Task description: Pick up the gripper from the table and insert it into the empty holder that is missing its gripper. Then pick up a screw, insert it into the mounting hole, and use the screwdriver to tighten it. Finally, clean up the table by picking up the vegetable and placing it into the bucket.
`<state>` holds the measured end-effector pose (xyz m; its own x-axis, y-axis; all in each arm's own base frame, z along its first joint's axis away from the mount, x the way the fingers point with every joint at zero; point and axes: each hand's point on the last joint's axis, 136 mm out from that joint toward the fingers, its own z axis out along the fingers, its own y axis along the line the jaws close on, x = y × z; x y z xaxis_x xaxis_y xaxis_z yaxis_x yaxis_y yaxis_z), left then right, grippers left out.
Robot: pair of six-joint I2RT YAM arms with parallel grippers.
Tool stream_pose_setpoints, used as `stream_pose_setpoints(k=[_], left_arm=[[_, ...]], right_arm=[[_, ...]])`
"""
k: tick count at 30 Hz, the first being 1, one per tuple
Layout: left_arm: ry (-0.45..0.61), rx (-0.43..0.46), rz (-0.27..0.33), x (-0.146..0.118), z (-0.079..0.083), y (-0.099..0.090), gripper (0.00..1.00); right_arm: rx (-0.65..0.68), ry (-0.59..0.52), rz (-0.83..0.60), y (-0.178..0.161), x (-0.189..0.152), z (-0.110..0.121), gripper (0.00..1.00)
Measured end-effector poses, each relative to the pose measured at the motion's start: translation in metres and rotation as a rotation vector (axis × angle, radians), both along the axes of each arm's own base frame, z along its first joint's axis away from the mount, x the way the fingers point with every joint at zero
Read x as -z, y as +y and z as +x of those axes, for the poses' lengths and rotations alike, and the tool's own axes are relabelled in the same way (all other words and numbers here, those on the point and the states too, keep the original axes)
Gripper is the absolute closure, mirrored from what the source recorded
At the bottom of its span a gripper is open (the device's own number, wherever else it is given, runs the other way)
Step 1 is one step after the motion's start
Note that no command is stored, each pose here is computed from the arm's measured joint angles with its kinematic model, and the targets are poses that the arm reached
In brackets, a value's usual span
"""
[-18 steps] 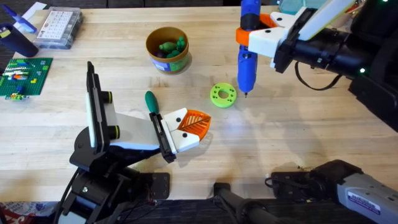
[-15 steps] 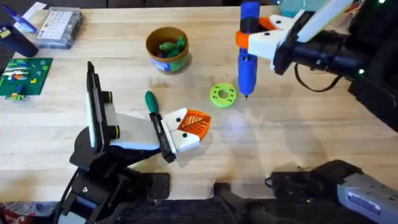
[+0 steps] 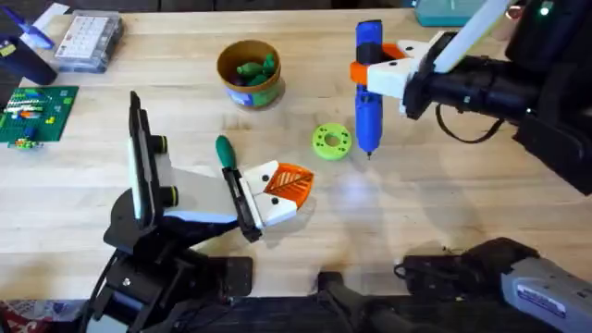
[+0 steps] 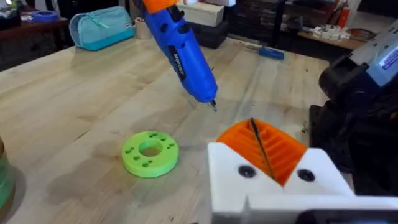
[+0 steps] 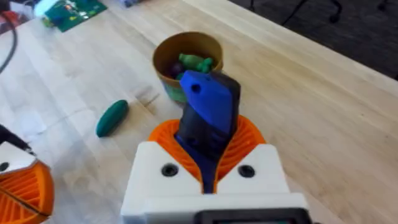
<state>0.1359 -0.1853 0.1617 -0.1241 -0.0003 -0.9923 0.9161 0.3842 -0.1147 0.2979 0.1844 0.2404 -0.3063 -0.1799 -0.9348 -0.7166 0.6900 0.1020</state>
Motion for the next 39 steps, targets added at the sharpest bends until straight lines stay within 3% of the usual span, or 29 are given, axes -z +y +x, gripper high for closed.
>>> stream_pose_setpoints(k=[11, 15, 18, 24, 28, 39], left_arm=[[0.0, 0.0, 0.0, 0.0, 0.0, 0.0, 0.985], [0.0, 0.0, 0.0, 0.0, 0.0, 0.0, 0.985], [0.0, 0.0, 0.0, 0.0, 0.0, 0.0, 0.985], [0.0, 0.0, 0.0, 0.0, 0.0, 0.0, 0.985], [-0.001, 0.0, 0.0, 0.0, 0.0, 0.0, 0.985], [0.0, 0.0, 0.0, 0.0, 0.0, 0.0, 0.985]], right_arm=[[0.079, 0.062, -0.046, -0.014, 0.017, 0.004, 0.949], [0.212, 0.096, -0.125, -0.038, 0.033, 0.013, 0.947], [0.266, 0.062, -0.234, -0.055, 0.041, 0.019, 0.948], [0.124, -0.134, -0.591, -0.067, 0.056, 0.025, 0.949], [-0.007, -0.204, -0.783, -0.068, 0.078, 0.031, 0.947], [-0.22, -0.073, -1.058, -0.08, 0.175, 0.041, 0.949]])
